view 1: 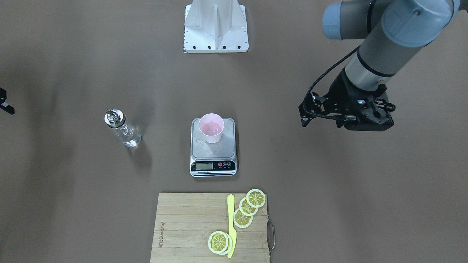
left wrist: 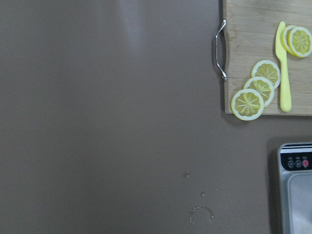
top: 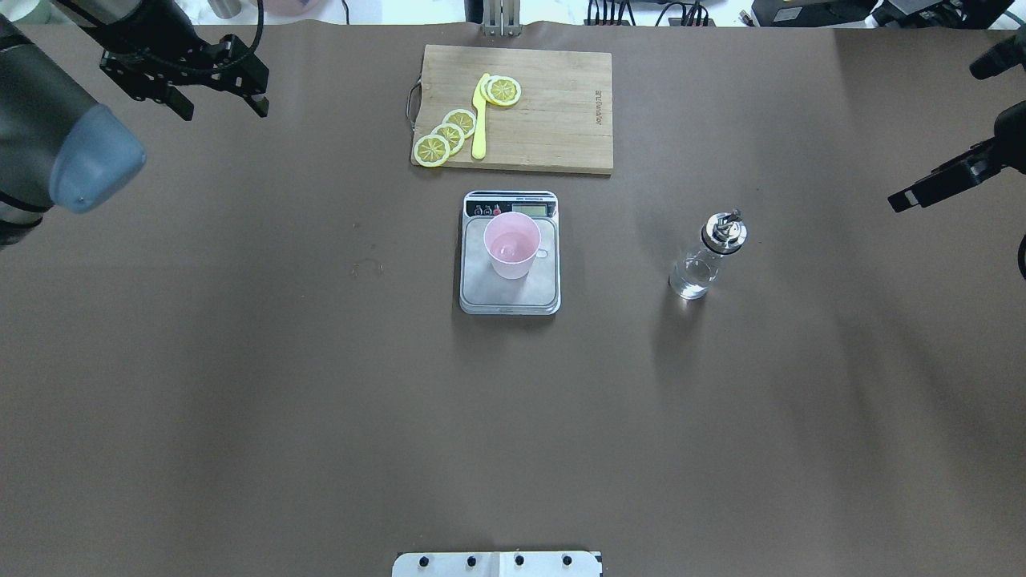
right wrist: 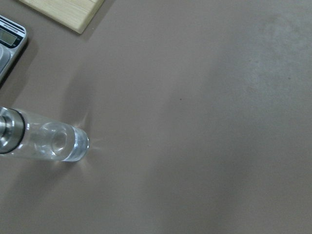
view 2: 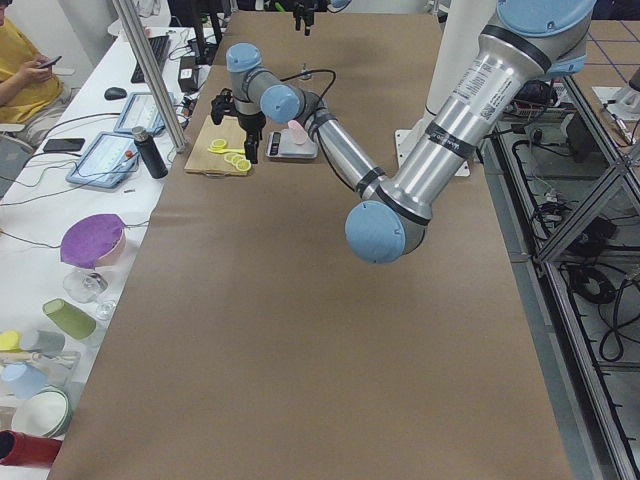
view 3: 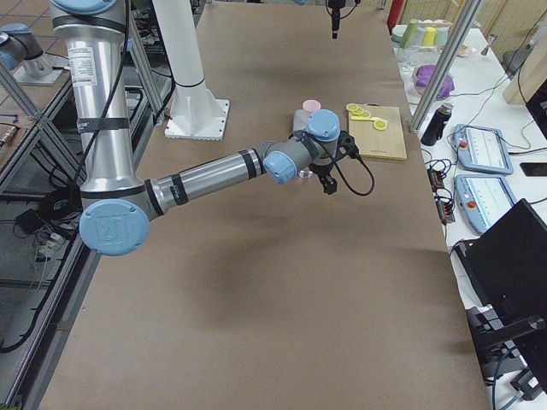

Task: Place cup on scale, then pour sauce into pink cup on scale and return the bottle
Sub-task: 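Withdraw the left gripper from the cup while the right arm reaches toward the sauce bottle, then close the right gripper around the glass sauce bottle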

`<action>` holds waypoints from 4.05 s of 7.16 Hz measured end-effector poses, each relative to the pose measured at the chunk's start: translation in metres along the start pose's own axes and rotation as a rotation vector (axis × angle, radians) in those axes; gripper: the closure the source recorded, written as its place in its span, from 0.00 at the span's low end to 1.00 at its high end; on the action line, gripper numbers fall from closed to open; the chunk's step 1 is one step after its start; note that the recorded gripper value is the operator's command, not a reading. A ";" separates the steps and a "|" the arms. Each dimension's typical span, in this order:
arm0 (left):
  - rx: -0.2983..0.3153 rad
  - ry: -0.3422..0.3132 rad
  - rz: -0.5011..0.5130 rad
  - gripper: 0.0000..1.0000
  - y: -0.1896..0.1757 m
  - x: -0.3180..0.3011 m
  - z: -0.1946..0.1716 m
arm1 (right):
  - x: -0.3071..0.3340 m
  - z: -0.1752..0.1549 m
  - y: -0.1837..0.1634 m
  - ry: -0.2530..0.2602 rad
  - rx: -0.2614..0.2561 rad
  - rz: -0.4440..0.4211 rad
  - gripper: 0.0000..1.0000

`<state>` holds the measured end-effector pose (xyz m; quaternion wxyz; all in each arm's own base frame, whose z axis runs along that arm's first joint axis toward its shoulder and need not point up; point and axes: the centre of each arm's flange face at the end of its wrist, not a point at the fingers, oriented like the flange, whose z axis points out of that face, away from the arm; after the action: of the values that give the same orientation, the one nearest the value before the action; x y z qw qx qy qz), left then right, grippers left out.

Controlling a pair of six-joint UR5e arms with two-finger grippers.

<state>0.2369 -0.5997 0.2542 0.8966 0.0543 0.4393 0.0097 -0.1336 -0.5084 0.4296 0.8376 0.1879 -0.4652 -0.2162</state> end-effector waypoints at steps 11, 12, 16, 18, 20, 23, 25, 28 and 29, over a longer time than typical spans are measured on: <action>-0.003 -0.056 0.167 0.01 0.000 -0.095 -0.004 | -0.079 0.138 0.040 -0.049 0.373 -0.261 0.02; -0.002 -0.057 0.165 0.01 -0.001 -0.096 -0.005 | -0.096 0.156 0.044 -0.025 0.415 -0.283 0.10; 0.002 -0.059 0.158 0.01 -0.003 -0.100 -0.008 | -0.118 0.176 0.059 0.014 0.505 -0.304 0.20; 0.003 -0.060 0.158 0.01 -0.003 -0.099 -0.009 | -0.125 0.187 0.075 0.033 0.552 -0.308 0.18; 0.004 -0.060 0.158 0.01 -0.004 -0.099 -0.009 | -0.128 0.203 0.089 0.033 0.604 -0.303 0.14; 0.006 -0.059 0.160 0.01 -0.004 -0.097 -0.010 | -0.136 0.219 0.097 0.038 0.660 -0.257 0.01; 0.005 -0.059 0.159 0.01 -0.004 -0.098 -0.010 | -0.141 0.221 0.096 0.022 0.680 -0.216 0.01; 0.005 -0.059 0.158 0.01 -0.005 -0.097 -0.010 | -0.146 0.233 0.100 0.012 0.706 -0.187 0.01; 0.005 -0.059 0.158 0.01 -0.005 -0.097 -0.010 | -0.146 0.241 0.101 0.005 0.714 -0.187 0.01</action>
<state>0.1694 -0.6099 0.3243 0.9055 0.0914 0.4070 0.0777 -0.3912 -0.3733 0.4996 0.6968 0.5106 -0.4903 -0.1154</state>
